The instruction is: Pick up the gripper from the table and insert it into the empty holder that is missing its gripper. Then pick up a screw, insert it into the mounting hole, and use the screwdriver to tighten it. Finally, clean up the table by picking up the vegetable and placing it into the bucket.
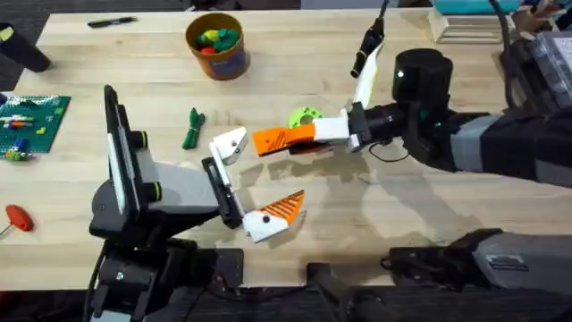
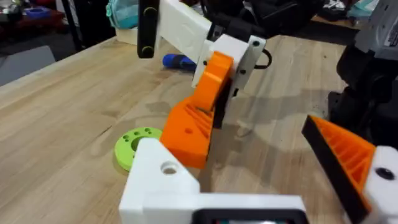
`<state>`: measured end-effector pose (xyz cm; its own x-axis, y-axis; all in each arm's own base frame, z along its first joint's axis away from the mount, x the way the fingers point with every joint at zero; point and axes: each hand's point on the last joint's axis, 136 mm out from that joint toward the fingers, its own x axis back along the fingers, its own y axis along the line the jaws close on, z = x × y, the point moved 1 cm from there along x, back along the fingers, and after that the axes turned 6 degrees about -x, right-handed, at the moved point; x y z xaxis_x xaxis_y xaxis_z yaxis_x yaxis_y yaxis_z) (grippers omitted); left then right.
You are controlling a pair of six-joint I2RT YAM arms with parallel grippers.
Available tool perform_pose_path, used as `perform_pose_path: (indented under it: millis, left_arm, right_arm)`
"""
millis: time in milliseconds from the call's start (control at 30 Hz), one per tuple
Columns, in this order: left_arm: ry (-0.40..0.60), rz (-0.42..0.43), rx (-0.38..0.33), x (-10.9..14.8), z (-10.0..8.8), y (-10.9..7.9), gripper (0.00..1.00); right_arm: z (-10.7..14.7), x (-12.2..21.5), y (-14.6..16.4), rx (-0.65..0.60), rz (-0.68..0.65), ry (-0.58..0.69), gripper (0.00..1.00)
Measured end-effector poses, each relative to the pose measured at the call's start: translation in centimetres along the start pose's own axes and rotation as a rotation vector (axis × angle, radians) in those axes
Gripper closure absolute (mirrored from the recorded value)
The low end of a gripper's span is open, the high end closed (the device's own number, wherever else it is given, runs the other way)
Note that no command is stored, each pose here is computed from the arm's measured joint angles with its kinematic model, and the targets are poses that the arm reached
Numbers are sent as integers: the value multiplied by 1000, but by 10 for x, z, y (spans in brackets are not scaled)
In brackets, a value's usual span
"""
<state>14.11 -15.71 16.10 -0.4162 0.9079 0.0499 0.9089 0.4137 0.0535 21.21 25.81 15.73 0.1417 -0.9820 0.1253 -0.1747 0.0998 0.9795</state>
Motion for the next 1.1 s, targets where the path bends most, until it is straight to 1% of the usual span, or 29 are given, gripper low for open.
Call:
perform_pose_path:
  millis: [133,300,633,733,767,800,967,1100]
  left_arm:
    - [0,0,0,0,0,0,15]
    - [0,0,0,0,0,0,15]
    - [0,0,0,0,0,0,15]
    - [0,0,0,0,0,0,16]
    - [0,0,0,0,0,0,15]
    - [0,0,0,0,0,0,15]
    - [0,0,0,0,0,0,15]
    - [0,0,0,0,0,0,15]
  right_arm:
    - [1,0,1,-86,-11,-4,997]
    - [4,0,4,-140,-22,16,997]
    - [13,-9,7,-156,-28,57,997]
    - [10,-9,11,-124,-39,50,997]
    - [7,-9,17,-83,-54,43,997]
    - [6,-9,18,-79,-57,42,997]
    - [6,-9,16,-102,-55,43,997]
    - [6,-11,6,-137,-46,49,997]
